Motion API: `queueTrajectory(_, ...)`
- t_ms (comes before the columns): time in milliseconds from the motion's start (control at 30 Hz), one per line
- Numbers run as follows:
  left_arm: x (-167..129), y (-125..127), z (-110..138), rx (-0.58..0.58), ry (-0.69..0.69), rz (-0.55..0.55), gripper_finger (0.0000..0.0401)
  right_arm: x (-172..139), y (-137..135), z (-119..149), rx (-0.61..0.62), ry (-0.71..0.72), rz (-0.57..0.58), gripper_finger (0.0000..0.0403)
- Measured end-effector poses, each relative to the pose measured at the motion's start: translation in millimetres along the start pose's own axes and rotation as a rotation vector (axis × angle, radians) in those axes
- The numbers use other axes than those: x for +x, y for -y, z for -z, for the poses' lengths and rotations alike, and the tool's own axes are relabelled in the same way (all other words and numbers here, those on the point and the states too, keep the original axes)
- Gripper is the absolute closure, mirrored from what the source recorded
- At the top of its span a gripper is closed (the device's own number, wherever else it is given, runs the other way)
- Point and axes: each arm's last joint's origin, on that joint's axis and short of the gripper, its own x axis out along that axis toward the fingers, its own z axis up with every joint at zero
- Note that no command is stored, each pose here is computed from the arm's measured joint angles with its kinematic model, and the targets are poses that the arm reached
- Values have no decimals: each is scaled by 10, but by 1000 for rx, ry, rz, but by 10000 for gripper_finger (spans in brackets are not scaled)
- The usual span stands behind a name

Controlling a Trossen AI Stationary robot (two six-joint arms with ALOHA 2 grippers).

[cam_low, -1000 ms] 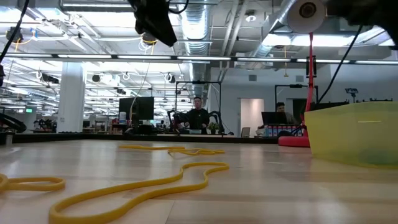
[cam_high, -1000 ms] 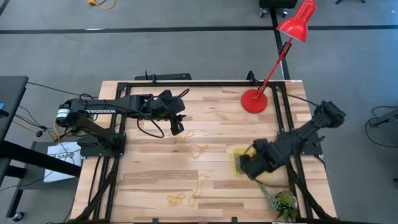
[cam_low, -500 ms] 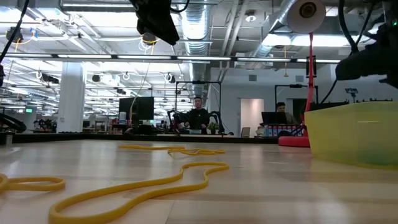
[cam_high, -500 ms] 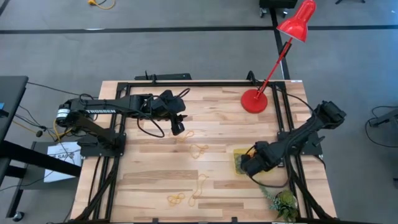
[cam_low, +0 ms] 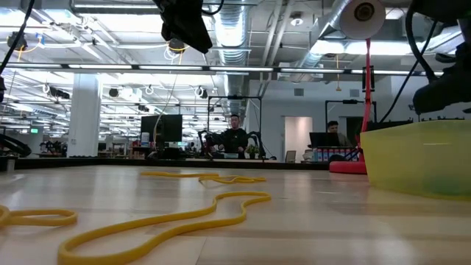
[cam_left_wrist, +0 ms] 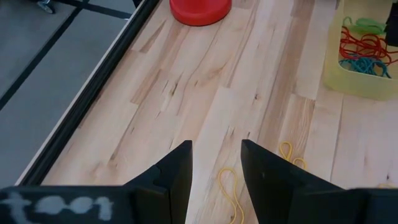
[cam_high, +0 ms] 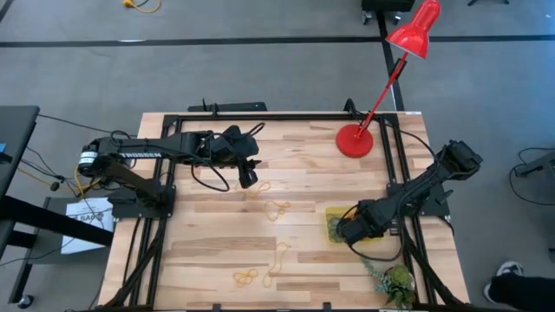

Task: Pick and place items into bin
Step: Put the green rubber band into the yellow bin, then put the yellow rubber band into the yellow bin

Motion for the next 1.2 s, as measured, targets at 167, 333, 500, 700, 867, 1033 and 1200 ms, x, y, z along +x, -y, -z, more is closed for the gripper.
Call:
queueTrajectory(167,-1,2,1,3,-3,9,273,-6,-34,0,3,-23,-22,315)
queueTrajectory(333,-4,23,60,61,-73,106,273,-207,-129,43,-47,-61,-88,303)
queueTrajectory(500,12,43,158,78,-158,192,273,-545,-174,32,-95,-51,-106,300)
queueTrajectory(700,216,72,408,36,-253,224,273,-937,-231,-58,-134,76,-184,300)
queueTrajectory(867,510,109,667,11,-324,208,273,-1119,-349,-181,-171,236,-313,300)
queueTrajectory(1033,887,188,937,6,-402,268,273,-1190,-496,-328,-209,291,-414,300)
queueTrajectory(1200,1227,222,1124,-10,-472,149,273,-1249,-616,-395,-278,305,-510,300)
